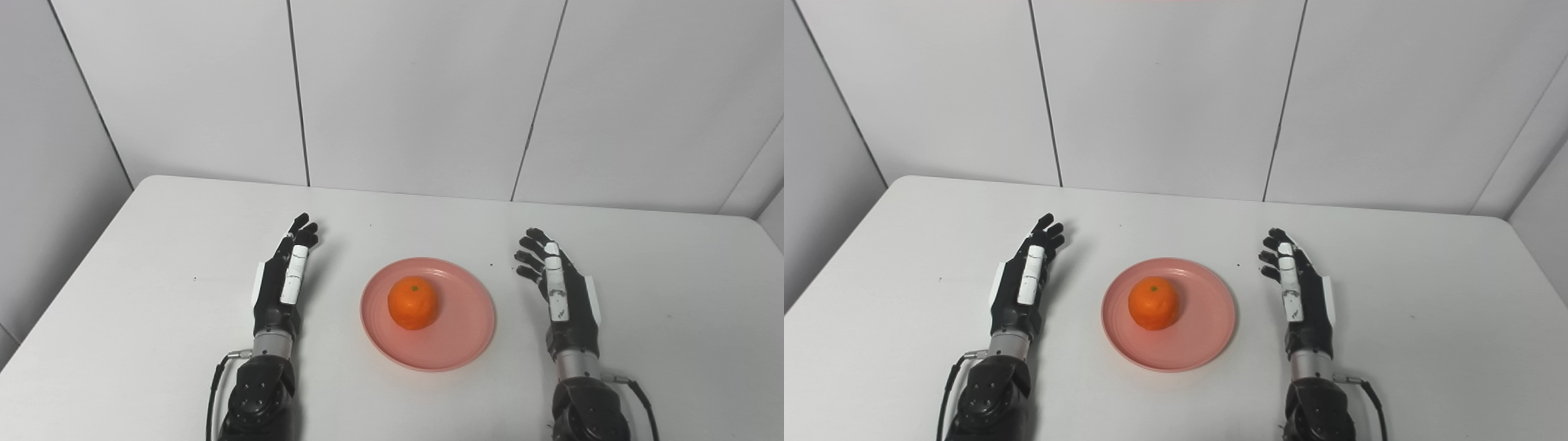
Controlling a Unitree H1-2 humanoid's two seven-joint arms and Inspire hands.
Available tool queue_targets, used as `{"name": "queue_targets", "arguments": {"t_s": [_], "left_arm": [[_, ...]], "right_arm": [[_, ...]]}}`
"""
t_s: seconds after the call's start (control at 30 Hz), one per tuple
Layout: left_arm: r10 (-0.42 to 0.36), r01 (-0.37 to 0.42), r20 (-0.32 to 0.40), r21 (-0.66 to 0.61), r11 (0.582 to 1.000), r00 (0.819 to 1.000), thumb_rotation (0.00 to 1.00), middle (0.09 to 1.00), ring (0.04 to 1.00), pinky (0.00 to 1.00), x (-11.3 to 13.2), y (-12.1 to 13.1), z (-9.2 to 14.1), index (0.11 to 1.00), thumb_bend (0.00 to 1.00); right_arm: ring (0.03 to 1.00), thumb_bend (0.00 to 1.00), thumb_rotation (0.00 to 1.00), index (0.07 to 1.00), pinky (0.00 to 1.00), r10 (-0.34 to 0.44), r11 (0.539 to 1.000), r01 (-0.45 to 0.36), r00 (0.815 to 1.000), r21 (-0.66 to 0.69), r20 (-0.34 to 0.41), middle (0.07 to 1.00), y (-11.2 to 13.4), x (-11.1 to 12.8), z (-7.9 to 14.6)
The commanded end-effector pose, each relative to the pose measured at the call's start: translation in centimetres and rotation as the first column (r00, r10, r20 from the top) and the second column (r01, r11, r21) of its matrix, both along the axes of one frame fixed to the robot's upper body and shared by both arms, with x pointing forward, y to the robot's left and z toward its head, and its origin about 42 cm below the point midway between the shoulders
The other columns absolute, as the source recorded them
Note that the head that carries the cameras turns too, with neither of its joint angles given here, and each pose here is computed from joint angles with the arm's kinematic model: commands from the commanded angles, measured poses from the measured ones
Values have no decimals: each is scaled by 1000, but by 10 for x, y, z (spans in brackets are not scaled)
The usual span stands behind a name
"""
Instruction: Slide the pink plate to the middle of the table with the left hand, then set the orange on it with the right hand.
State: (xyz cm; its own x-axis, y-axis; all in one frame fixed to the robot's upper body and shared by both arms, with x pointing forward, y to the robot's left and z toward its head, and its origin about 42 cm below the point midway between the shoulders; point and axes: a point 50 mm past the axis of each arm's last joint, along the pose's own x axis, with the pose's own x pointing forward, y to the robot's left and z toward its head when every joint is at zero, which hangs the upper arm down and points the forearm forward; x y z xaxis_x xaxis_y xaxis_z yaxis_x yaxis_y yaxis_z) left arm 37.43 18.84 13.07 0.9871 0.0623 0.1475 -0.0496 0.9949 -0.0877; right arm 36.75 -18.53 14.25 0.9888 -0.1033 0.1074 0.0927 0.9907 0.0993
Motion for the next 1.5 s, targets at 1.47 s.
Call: {"name": "queue_targets", "arguments": {"t_s": [1.47], "left_arm": [[-94,100,-86,68,993,992,860,953,952,981,-11,-18,-13,945,819]], "right_arm": [[922,797,1000,894,1000,-43,998,46,998,52,-48,904,5,-19,-47]]}}
